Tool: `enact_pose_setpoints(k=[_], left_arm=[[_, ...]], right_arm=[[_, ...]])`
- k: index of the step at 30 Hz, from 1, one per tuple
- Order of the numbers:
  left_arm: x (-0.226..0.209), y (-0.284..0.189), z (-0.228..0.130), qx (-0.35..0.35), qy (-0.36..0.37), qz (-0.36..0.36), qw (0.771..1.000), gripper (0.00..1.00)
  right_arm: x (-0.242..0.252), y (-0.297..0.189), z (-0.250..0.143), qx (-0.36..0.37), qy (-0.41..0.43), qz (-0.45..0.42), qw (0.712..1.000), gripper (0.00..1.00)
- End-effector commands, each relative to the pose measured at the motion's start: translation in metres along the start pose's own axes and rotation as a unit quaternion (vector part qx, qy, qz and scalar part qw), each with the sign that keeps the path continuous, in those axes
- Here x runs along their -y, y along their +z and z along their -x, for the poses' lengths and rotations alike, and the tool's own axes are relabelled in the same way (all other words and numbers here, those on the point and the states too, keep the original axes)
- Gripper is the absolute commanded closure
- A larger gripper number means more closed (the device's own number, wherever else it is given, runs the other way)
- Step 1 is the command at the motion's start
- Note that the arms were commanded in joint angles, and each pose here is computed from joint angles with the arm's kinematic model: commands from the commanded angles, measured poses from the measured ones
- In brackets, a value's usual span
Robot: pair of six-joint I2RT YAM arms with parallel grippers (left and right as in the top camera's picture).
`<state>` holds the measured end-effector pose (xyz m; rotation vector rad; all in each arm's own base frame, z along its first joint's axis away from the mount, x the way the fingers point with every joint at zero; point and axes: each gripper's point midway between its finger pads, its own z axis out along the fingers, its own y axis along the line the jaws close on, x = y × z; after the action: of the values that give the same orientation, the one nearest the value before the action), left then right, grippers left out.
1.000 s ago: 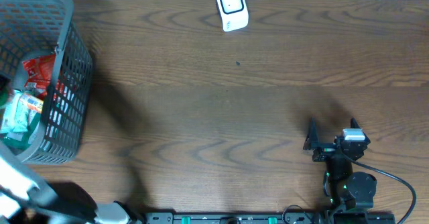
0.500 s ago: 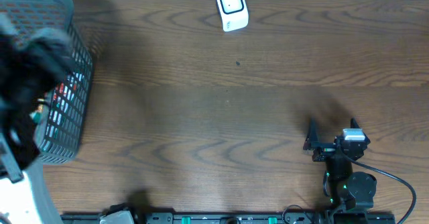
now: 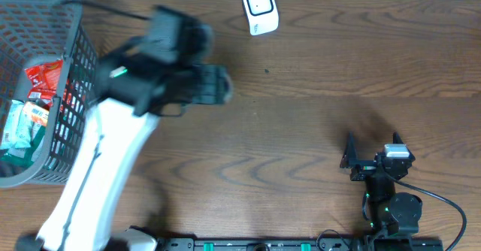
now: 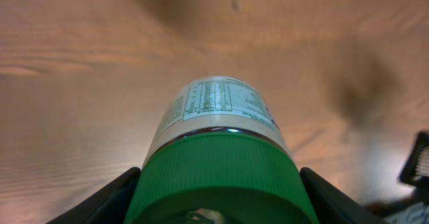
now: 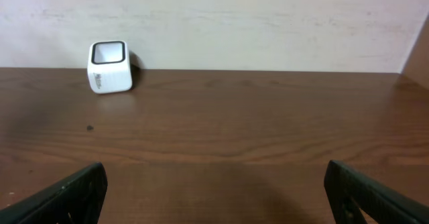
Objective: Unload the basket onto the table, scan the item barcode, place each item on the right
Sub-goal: 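Carry the jar with the left gripper toward the white scanner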
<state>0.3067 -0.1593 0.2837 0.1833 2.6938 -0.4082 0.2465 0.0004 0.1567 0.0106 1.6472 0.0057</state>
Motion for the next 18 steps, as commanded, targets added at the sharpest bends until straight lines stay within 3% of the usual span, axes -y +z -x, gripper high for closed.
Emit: enact_pose_setpoints(k=[1,9,18], left_arm=[[0.017,0.044,-0.013,-0.067,0.021,0.005,0.998,0.41],[0.033,0.134,-0.03,-0.155,0.021,0.027,0.987,0.41],[0.034,0.2,-0.021,-0.144,-0.059,0.059,0.986,0.42]], right_arm=[[-0.001,0.0,-0.001,-0.002,0.005,0.003,1.0,0.01],[-0.001,0.0,-0.001,-0.002,0.005,0.003,1.0,0.01],[-0.001,0.0,-0.001,-0.002,0.005,0.003,1.0,0.01]])
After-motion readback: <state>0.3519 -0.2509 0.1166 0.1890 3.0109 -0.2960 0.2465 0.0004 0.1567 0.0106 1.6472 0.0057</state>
